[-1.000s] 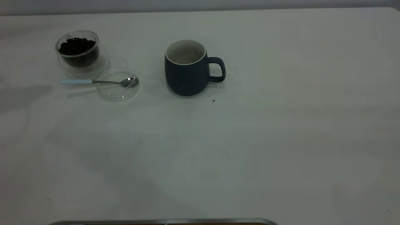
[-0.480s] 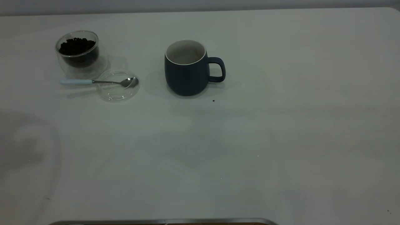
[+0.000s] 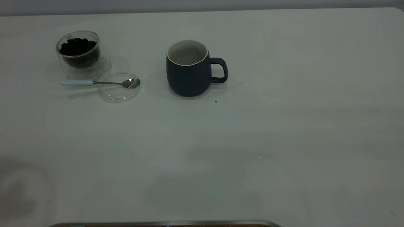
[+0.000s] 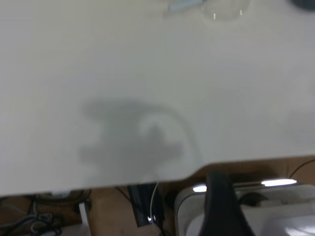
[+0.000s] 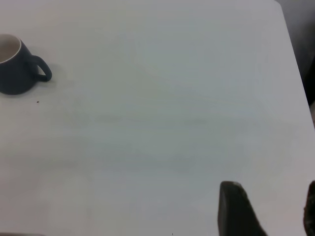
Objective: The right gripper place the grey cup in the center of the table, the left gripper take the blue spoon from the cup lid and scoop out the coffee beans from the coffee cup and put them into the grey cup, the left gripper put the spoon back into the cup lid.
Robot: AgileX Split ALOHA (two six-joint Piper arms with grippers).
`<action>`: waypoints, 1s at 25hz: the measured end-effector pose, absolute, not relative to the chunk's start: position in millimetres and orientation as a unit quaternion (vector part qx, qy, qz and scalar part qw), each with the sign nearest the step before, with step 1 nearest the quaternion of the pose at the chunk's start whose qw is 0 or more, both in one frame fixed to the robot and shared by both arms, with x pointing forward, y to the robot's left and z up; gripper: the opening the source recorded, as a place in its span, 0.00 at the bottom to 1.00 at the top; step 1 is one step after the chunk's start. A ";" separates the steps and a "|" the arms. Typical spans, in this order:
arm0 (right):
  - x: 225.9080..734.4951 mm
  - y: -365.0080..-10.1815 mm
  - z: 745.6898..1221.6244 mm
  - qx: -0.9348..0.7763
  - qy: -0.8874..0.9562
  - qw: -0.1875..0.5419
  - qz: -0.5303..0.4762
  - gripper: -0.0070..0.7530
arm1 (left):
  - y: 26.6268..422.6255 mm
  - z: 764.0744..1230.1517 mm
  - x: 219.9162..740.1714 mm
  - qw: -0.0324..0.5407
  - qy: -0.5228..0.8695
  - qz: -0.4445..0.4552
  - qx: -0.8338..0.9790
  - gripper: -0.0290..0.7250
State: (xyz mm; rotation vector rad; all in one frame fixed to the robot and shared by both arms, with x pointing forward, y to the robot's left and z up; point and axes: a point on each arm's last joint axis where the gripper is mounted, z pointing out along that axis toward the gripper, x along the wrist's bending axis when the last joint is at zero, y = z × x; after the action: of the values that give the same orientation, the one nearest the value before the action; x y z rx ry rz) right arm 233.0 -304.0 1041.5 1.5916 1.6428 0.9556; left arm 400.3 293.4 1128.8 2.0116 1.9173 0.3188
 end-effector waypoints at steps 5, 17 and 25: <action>233.0 -304.0 1041.5 0.607 0.627 0.325 0.365 0.50 | 295.1 1103.5 352.4 0.168 0.675 0.123 0.708 0.72; 233.0 -304.0 1041.5 0.607 0.627 0.325 0.365 0.50 | 296.7 1033.5 271.7 0.199 0.671 0.167 0.695 0.72; 233.0 -304.0 1041.5 0.607 0.627 0.325 0.365 0.50 | 293.4 1034.4 241.5 0.290 0.643 0.234 0.669 0.72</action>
State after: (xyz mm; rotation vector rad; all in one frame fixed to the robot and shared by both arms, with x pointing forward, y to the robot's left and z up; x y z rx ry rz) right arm 233.0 -304.0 1041.5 1.5916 1.6428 0.9556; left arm 241.5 293.4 1034.4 1.7862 1.7155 0.6240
